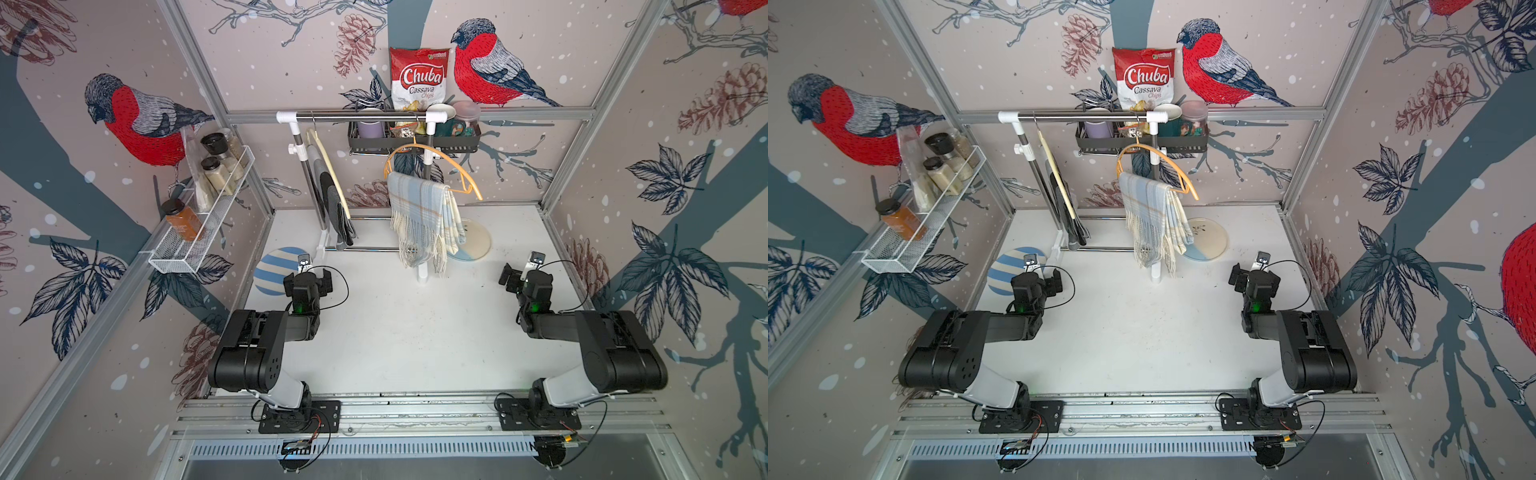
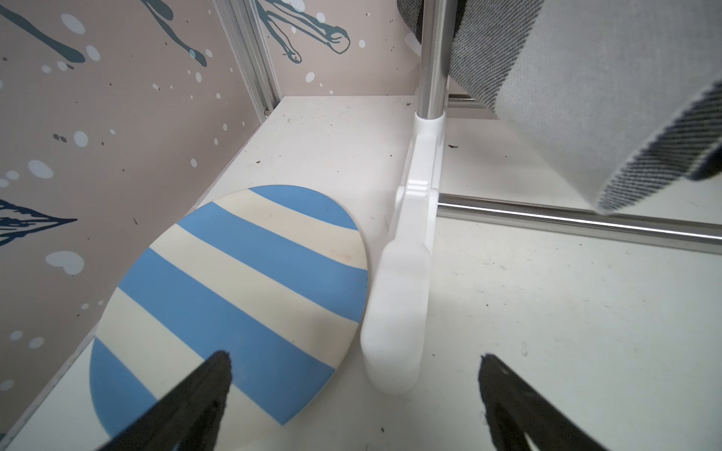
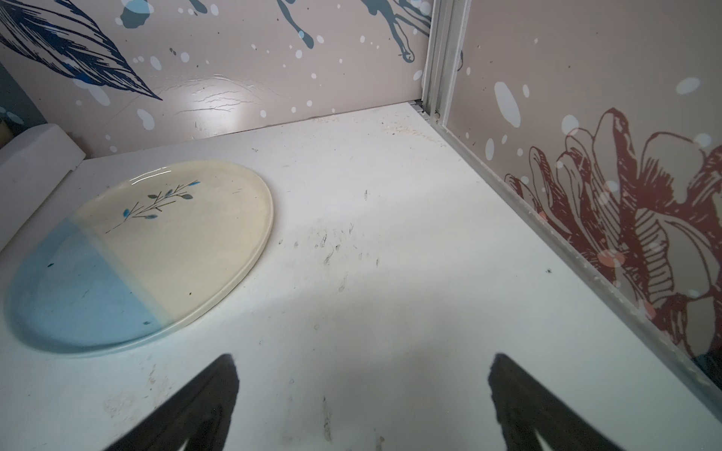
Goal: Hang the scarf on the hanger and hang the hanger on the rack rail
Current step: Reset both arms
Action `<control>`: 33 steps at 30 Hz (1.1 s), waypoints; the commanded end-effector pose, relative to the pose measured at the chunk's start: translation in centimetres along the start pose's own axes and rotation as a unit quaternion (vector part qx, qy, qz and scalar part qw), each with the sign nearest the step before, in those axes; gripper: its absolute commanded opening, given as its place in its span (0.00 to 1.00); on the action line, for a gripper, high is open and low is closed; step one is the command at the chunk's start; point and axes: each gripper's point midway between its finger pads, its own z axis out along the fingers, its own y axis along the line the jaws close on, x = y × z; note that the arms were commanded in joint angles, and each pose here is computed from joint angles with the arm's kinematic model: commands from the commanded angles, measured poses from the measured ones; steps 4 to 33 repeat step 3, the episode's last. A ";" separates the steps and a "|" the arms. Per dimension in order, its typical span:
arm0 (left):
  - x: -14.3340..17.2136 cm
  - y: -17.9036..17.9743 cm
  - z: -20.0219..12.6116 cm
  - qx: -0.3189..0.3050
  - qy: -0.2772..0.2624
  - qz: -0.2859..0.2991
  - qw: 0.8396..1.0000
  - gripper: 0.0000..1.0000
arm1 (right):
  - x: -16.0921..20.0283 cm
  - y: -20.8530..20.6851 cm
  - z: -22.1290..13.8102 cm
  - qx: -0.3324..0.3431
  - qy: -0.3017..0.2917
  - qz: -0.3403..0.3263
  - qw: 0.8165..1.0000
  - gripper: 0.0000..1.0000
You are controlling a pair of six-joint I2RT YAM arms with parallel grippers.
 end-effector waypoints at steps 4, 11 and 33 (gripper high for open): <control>-1.1 0.0 0.0 0.003 -0.020 -0.002 1.000 0.97 | -0.4 0.3 -0.3 -0.011 -0.006 0.003 1.000 1.00; -1.1 0.0 0.0 0.003 -0.020 -0.002 1.000 0.97 | -0.4 0.3 -0.3 -0.011 -0.006 0.003 1.000 1.00; -1.1 0.0 0.0 0.003 -0.020 -0.002 1.000 0.97 | -0.4 0.3 -0.3 -0.011 -0.006 0.003 1.000 1.00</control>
